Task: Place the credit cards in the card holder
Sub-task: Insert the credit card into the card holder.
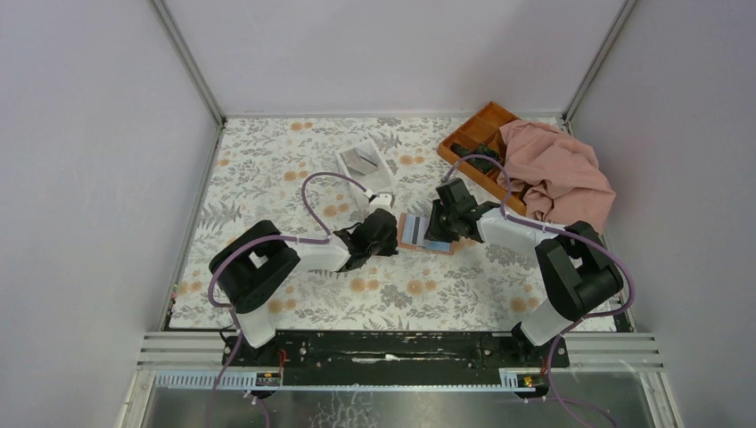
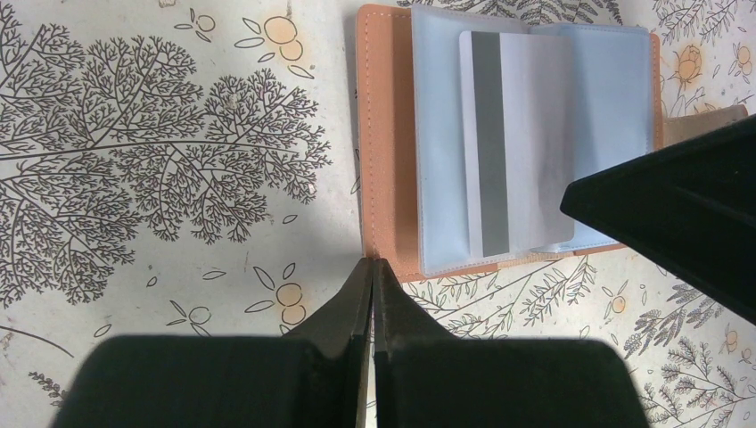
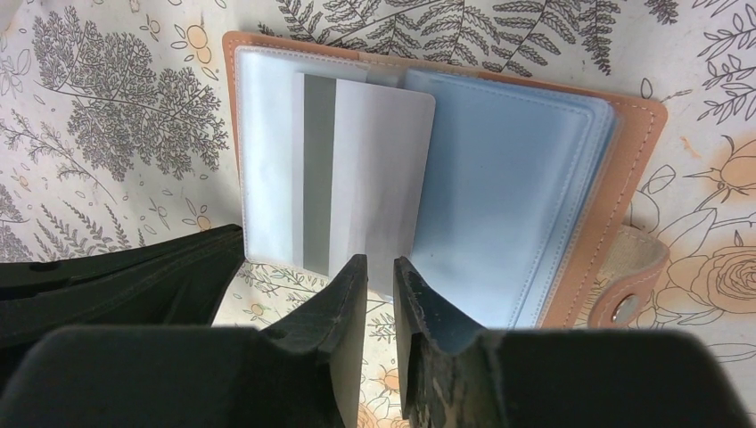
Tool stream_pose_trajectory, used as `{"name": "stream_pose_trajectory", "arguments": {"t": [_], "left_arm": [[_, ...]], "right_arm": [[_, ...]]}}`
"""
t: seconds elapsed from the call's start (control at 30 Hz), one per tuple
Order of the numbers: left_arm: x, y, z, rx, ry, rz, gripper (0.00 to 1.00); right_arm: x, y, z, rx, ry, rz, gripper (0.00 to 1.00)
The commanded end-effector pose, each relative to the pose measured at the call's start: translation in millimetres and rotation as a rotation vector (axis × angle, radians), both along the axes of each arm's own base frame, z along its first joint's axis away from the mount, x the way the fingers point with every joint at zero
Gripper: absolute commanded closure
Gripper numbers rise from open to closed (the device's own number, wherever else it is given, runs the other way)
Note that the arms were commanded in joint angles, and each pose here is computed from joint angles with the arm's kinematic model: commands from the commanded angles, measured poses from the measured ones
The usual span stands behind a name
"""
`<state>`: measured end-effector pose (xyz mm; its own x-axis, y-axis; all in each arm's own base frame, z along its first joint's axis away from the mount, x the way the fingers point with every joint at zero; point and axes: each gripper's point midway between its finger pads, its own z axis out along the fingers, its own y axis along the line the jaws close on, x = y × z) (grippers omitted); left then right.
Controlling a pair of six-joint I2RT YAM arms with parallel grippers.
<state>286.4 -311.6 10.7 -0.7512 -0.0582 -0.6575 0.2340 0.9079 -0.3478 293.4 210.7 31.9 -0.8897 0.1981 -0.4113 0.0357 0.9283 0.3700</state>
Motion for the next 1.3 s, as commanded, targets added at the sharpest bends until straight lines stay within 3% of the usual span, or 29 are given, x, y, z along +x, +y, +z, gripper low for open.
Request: {"name": "stream_pose_trajectory", "arguments": {"t": [0.0,0.47,1.27], "left_arm": [[-48.0,37.4,-66.0,0.201,0.193,-0.045,1.0],[-49.0,36.4,-68.8,0.206,0.2,-0.048,1.0],[-50.4,38.3,-73.2,0.217,0.205,-0.05,1.0]], "right_arm": [[7.7,-0.3,3.0,-0.002,-0.039,-0.02,0.77],[12.3,-11.9,4.8,-0.002,-0.052,-0.047,0.9],[13.9,-16.0,-6.1,0.003,-0.037,-0.06,0.95]]}}
